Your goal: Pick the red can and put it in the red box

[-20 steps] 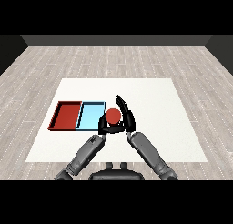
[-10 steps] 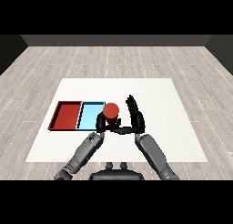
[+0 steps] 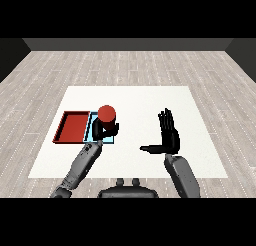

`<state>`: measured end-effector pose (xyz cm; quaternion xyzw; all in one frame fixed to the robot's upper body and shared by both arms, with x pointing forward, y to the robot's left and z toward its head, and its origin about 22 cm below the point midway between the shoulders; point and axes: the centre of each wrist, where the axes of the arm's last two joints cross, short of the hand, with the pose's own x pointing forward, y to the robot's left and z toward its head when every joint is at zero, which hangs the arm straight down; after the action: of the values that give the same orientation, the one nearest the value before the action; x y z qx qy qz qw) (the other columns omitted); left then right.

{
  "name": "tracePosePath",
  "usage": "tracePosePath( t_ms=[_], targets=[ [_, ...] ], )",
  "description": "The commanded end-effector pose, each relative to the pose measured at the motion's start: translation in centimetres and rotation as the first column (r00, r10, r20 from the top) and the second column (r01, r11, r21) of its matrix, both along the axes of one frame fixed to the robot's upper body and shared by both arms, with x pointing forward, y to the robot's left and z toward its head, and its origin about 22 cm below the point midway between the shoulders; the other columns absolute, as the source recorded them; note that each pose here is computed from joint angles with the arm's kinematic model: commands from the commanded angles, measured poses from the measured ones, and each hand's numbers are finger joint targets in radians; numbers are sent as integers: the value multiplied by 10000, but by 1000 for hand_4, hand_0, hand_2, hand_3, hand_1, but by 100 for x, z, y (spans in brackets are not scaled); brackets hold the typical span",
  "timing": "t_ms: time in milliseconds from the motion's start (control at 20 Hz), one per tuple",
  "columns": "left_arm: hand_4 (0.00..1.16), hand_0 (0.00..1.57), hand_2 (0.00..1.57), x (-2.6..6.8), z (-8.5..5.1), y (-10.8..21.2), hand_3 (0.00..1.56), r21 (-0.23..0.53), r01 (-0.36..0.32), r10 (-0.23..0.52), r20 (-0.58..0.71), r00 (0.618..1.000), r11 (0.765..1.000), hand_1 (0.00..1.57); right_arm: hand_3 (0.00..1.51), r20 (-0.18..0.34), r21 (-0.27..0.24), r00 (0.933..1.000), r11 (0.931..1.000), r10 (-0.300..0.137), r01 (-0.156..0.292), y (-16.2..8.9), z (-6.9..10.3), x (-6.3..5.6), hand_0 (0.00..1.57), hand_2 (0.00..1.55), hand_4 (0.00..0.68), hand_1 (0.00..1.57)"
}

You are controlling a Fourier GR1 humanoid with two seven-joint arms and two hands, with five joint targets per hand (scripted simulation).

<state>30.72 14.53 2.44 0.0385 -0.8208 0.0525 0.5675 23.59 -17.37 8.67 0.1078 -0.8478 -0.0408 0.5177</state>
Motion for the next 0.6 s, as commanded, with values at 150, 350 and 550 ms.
tracePosePath(
  t_ms=[150, 350, 550],
  targets=[
    [1118, 1571, 1571, 139, 243, 835, 1490, 1236, -1339, 1341, 61, 9909, 9833, 1571, 0, -595, -264, 9935, 9951, -968, 954, -581, -119, -129, 0, 0, 0, 0],
    [1120, 1571, 1571, 87, 164, 1333, 1490, 2285, -2259, 2346, -115, 9720, 9470, 1571, 0, -639, -223, 9907, 9927, -1201, 1189, -610, -221, -170, 0, 0, 0, 0],
    [1112, 1571, 1540, 265, 170, 1697, 1471, 3860, -2863, 3630, -1418, 9209, 8770, 1571, 0, -1172, -42, 9870, 9939, -1103, 1106, -686, -388, -141, 0, 0, 0, 0]
  ],
)
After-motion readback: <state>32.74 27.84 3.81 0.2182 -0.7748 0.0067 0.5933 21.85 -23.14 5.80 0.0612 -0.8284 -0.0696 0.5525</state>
